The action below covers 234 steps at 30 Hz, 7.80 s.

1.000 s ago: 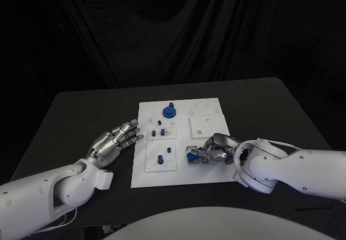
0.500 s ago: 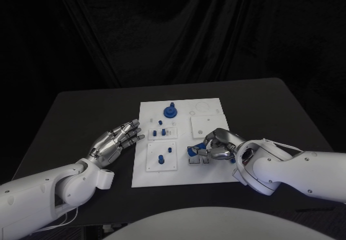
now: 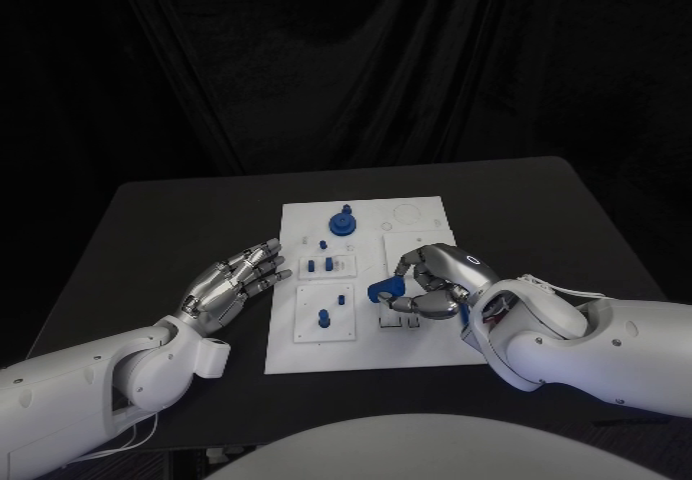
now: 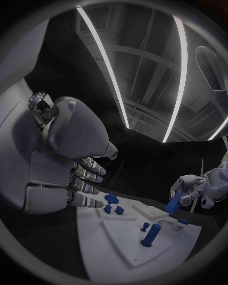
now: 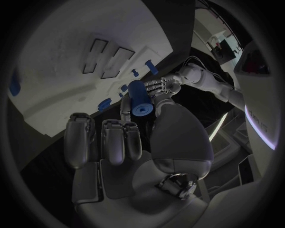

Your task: Assemble the parts on the task board

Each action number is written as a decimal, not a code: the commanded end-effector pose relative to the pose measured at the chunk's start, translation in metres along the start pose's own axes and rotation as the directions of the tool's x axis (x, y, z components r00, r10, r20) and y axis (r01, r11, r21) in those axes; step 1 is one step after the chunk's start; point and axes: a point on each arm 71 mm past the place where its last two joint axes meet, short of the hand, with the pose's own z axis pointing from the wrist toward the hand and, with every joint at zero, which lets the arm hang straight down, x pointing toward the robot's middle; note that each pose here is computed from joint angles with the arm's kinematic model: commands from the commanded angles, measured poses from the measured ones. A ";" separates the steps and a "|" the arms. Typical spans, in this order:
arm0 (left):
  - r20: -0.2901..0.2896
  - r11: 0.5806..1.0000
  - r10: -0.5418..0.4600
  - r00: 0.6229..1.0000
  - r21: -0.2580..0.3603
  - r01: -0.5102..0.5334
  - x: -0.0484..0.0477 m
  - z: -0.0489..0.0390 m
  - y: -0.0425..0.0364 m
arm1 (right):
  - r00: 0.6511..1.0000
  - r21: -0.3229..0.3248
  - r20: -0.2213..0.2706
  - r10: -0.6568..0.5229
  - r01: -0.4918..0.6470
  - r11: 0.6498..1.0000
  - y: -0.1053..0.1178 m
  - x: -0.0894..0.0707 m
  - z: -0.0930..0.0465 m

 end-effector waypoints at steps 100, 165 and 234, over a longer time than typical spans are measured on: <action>-0.016 1.000 -0.024 1.000 -0.002 0.024 0.0003 -0.0027 0.0060 | 0.895 -0.095 0.119 -0.431 0.442 0.892 0.008 0.006 -0.016; -0.021 1.000 -0.028 0.999 -0.007 0.028 0.0016 -0.0019 0.0075 | 0.950 -0.143 0.023 -0.313 0.312 0.939 0.008 0.021 0.002; -0.025 0.999 -0.032 0.999 -0.026 0.031 0.0016 -0.0016 0.0097 | 0.991 -0.201 0.096 -0.097 0.115 0.973 0.006 0.016 -0.028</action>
